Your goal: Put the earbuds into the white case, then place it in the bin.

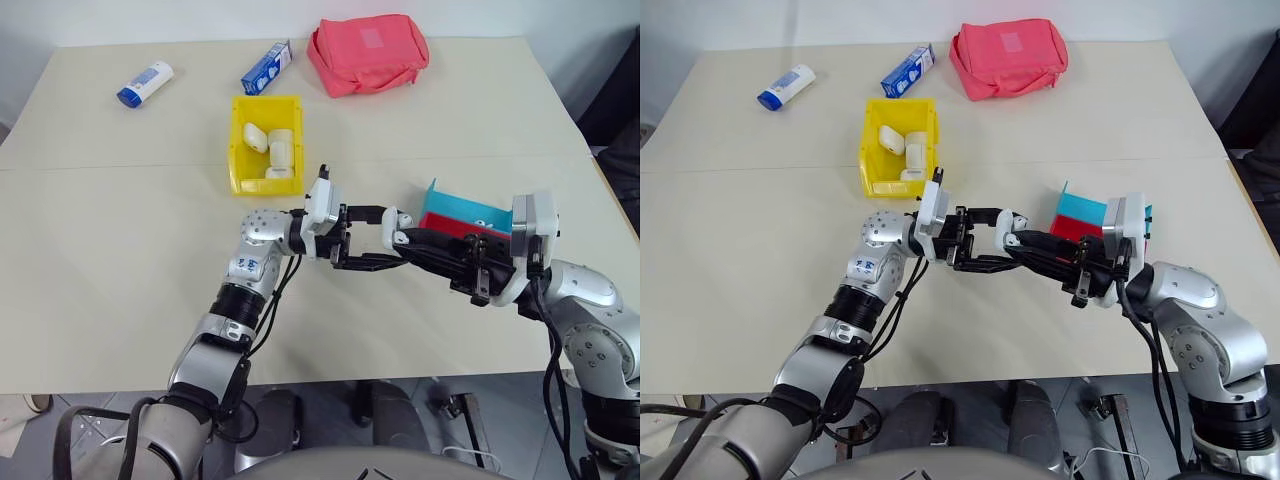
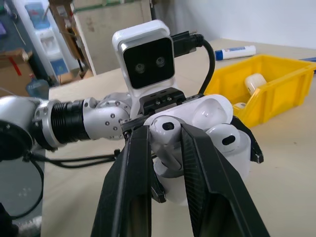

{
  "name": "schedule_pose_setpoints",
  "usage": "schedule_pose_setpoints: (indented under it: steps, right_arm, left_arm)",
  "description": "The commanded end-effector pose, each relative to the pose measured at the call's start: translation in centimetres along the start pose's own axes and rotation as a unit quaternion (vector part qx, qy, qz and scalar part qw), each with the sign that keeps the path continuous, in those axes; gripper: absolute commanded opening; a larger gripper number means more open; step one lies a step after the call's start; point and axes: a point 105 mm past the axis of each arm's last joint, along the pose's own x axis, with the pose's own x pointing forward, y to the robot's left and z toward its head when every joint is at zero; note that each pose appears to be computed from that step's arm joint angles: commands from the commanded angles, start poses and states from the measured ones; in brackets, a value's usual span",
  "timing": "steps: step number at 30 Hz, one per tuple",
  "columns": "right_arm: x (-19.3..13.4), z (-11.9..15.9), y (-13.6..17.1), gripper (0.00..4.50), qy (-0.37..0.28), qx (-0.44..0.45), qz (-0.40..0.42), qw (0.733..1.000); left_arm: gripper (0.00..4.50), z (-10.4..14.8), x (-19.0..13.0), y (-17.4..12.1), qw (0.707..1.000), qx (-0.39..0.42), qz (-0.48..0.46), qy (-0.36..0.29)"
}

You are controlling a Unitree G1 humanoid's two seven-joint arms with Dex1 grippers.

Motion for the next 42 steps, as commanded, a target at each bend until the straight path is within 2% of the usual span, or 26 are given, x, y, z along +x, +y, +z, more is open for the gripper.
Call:
schedule_pose_setpoints:
  steps: [1,16,27,35,42]
  right_arm:
    - [-1.4,-1.8,-2.0,0.49,0.011,0.037,-0.079,0.996]
    - [-2.1,-3.3,-3.0,0.49,-0.019,0.066,-0.131,0.989]
    - [-2.8,-4.2,-3.6,0.49,0.014,0.066,-0.145,0.987]
    - [-0.8,-3.8,-2.7,0.49,0.082,0.031,-0.09,0.992]
    - [-0.7,-3.1,-3.3,0.49,0.097,0.019,-0.089,0.991]
  left_arm:
    - [2.8,3.7,0.6,0.2,0.996,0.07,-0.012,-0.052]
    - [2.8,3.9,0.5,0.2,0.996,0.073,-0.015,-0.053]
    - [2.8,3.8,0.4,0.0,0.996,0.074,-0.016,-0.049]
    - [2.8,3.2,0.5,-0.6,0.996,0.077,-0.04,-0.032]
    - [2.8,3.3,0.6,-0.4,0.996,0.078,-0.04,-0.034]
